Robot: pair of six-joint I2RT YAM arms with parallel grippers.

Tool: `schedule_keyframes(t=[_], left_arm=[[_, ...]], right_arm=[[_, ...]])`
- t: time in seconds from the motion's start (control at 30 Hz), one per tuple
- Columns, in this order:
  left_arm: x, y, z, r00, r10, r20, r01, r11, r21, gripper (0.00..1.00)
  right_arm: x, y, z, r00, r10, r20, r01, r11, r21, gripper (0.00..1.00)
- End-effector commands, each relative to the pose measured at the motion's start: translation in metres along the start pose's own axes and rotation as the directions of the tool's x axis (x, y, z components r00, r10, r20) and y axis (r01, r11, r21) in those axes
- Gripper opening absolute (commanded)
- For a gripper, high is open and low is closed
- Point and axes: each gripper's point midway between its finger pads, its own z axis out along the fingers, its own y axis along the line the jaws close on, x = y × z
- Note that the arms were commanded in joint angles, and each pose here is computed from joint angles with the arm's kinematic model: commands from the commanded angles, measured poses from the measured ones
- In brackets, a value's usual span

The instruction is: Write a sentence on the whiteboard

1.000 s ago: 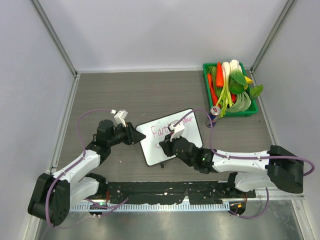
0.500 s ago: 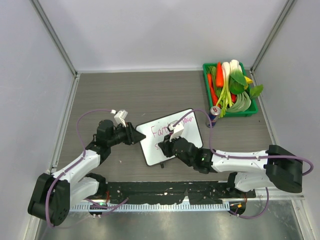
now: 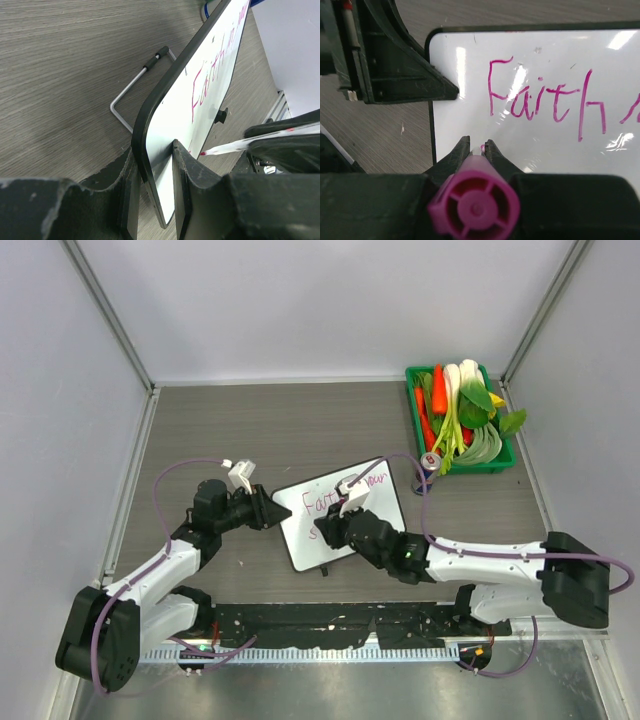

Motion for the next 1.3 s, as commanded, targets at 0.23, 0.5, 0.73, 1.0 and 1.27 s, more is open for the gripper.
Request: schedule_keyframes(t=[0.23,0.5,0.73,1.0,1.27], left_arm=[[0.004,0.019,0.0,0.999,0.049,-0.002,-0.049,0.997,-0.067,0.0],[0.005,0.019,0.001,0.999,0.048,-0.003,-0.048,0.997,-0.068,0.0],[0.005,0.019,0.001,0.999,0.045,-0.004,-0.046,0.997,-0.068,0.0],[0.005,0.019,0.001,0.999,0.045,-0.005,-0.045,0.997,-0.067,0.0],[0.004,0.019,0.001,0.999,0.047,-0.002,-0.047,0.997,-0.069,0.0]], right_arm=[[-0.05,-0.011,-0.007,0.992,0.033,0.121,-0.037,0.999,0.034,0.01],[-0.045,-0.013,0.001,0.995,0.031,0.097,-0.034,0.999,0.023,0.01],[-0.03,-0.01,0.002,0.997,0.053,0.056,-0.053,0.999,-0.002,0.01],[-0.021,-0.012,0.005,0.998,0.053,0.035,-0.053,0.999,0.002,0.01],[-0.01,-0.015,0.011,0.999,0.047,0.015,-0.047,0.999,0.013,0.02]])
